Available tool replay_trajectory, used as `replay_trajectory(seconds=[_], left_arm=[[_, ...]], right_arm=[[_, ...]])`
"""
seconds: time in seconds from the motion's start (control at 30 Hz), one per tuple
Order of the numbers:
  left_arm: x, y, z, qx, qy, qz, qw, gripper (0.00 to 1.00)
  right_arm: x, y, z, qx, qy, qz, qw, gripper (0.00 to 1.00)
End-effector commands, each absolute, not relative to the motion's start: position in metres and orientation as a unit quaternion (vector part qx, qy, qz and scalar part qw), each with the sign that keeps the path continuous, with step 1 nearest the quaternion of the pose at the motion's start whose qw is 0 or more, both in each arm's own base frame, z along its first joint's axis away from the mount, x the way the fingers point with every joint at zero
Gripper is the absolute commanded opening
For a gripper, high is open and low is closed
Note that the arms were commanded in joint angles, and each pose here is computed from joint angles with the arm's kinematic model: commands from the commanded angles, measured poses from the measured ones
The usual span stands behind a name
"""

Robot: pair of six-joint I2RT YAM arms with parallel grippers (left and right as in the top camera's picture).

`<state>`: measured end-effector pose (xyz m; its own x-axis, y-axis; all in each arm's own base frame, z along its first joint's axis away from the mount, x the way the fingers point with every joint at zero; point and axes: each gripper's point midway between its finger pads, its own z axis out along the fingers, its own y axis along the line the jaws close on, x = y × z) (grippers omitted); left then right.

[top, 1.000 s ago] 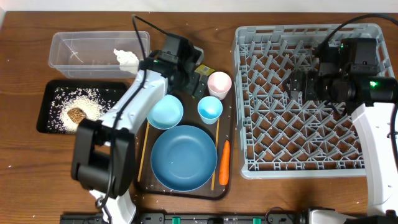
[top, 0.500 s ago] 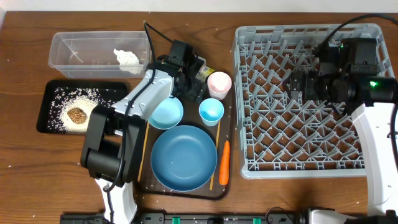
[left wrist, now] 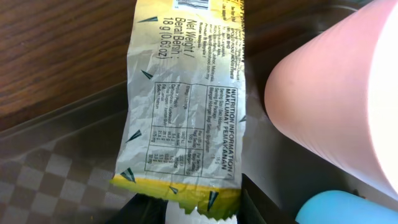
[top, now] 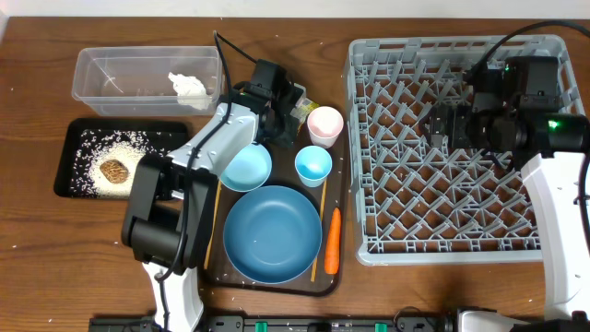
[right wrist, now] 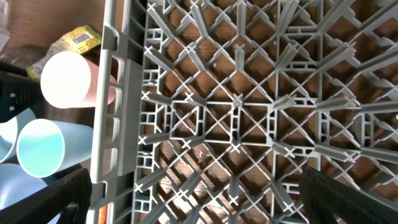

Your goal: Sort waste into correct bins and load items into the dishwasher rack

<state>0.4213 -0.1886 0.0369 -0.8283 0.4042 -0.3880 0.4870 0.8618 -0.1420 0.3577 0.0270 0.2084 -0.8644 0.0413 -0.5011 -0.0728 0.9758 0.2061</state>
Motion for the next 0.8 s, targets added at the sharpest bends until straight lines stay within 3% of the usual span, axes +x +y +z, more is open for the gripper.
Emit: replay_trajectory(seconds=[0.0,0.47,0.63,0.77], left_arm=[[0.419,-0.188,0.027,0.238,0.950,-0.119,0.166,0.36],[0.430,-0.194,0.023,0.241,0.944,-0.125,0.186,0.35],[0.430,-0.195,0.019,0.242,0.944,-0.125,0.184,0.09],[0.430,-0.195,0.019,0.240,0.945,-0.125,0.184,0.06]], right_arm=[[0.359,0.024,0.208,-0.009,0.959,0.108,0.260,0.99],[0.356,0.024,0.207,-0.009,0.961,0.108,0.255,0.99],[0.356,0.024,0.207,-0.009,0.961,0.108,0.255,0.99],[0.356,0.024,0.207,-0.008,0.961,0.108,0.255,0.99]])
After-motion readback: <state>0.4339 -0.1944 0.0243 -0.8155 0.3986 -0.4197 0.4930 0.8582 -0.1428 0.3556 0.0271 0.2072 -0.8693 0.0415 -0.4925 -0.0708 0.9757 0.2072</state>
